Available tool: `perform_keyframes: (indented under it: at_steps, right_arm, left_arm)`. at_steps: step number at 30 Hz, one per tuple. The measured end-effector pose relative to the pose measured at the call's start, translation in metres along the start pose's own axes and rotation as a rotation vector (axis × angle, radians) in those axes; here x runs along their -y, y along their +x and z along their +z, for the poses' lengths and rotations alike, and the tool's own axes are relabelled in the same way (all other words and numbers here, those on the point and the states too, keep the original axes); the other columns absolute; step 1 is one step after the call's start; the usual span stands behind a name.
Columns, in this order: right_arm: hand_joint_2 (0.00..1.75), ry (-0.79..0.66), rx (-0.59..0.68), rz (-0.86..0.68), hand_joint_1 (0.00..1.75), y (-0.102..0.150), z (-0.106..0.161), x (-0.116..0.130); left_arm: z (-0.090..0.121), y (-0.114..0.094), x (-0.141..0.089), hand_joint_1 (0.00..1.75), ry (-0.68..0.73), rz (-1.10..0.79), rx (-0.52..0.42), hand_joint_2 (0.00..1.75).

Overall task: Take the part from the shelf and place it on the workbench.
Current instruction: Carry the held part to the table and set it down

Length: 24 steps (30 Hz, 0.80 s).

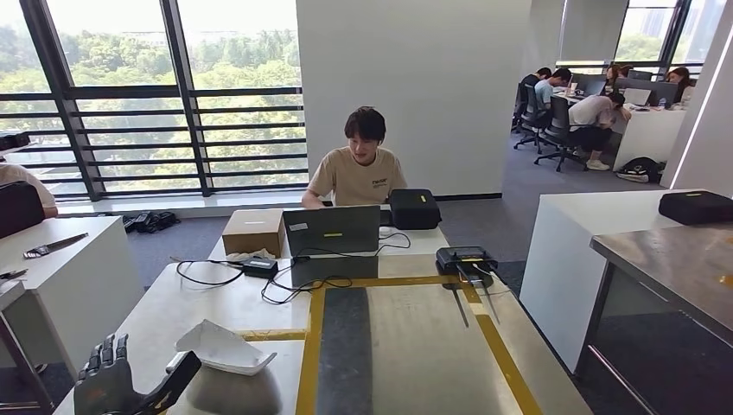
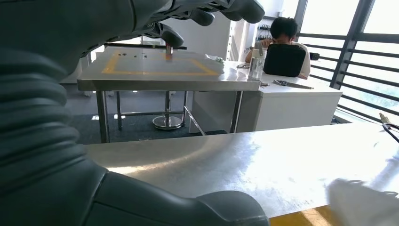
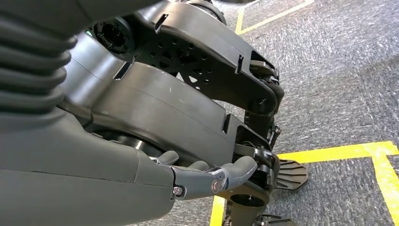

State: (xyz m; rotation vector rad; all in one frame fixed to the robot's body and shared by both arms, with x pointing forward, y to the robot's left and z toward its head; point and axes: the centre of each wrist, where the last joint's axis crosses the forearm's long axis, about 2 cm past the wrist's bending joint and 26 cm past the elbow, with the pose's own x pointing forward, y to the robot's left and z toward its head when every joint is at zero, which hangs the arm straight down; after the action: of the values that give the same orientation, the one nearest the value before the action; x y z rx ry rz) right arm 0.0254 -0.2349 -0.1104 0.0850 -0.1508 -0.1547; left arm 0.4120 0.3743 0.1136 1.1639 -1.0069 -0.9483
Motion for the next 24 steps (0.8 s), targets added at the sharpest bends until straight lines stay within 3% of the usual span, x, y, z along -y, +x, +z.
perform_keyframes:
  at_steps: [15, 24]
  right_arm:
    - [0.0, -0.002, -0.004, 0.019, 0.0, 0.0, 0.0, -0.001]
    - [0.0, -0.007, -0.008, 0.005, 0.0, -0.001, 0.0, -0.006]
  left_arm:
    - [-0.001, -0.004, -0.003, 0.0, 0.064, 0.06, 0.047, 0.0]
    - [-0.012, -0.002, -0.026, 0.0, 0.196, 0.179, 0.065, 0.0]
